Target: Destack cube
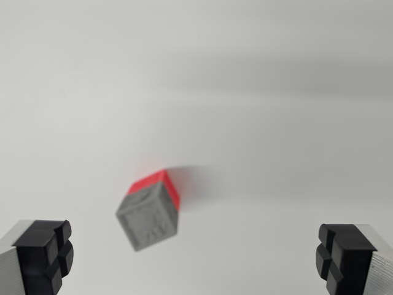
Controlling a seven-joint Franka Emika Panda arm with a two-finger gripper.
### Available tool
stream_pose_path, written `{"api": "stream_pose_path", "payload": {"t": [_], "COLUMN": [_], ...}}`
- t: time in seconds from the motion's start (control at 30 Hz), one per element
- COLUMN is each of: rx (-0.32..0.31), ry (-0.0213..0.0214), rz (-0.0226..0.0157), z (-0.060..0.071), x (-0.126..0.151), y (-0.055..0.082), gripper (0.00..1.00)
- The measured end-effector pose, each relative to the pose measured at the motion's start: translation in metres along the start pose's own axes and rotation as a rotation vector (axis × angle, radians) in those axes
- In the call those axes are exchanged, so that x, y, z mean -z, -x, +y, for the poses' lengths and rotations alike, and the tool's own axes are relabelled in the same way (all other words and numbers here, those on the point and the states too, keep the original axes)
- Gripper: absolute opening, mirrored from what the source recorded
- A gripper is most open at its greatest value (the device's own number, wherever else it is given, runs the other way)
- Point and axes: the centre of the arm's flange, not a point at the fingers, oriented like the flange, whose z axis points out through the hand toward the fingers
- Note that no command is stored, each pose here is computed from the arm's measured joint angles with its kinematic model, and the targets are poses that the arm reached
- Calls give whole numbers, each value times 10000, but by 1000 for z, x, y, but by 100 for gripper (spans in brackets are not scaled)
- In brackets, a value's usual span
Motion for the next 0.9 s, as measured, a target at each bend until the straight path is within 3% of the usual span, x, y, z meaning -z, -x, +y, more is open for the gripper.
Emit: {"api": "stream_pose_path", "payload": {"t": [0.4,0.9], "rx": [3,365], "ry": [1,46], "rz": [-1,-72], "z": [0,4], "x": [0,-13], "y": [0,9], "gripper": [100,100]}}
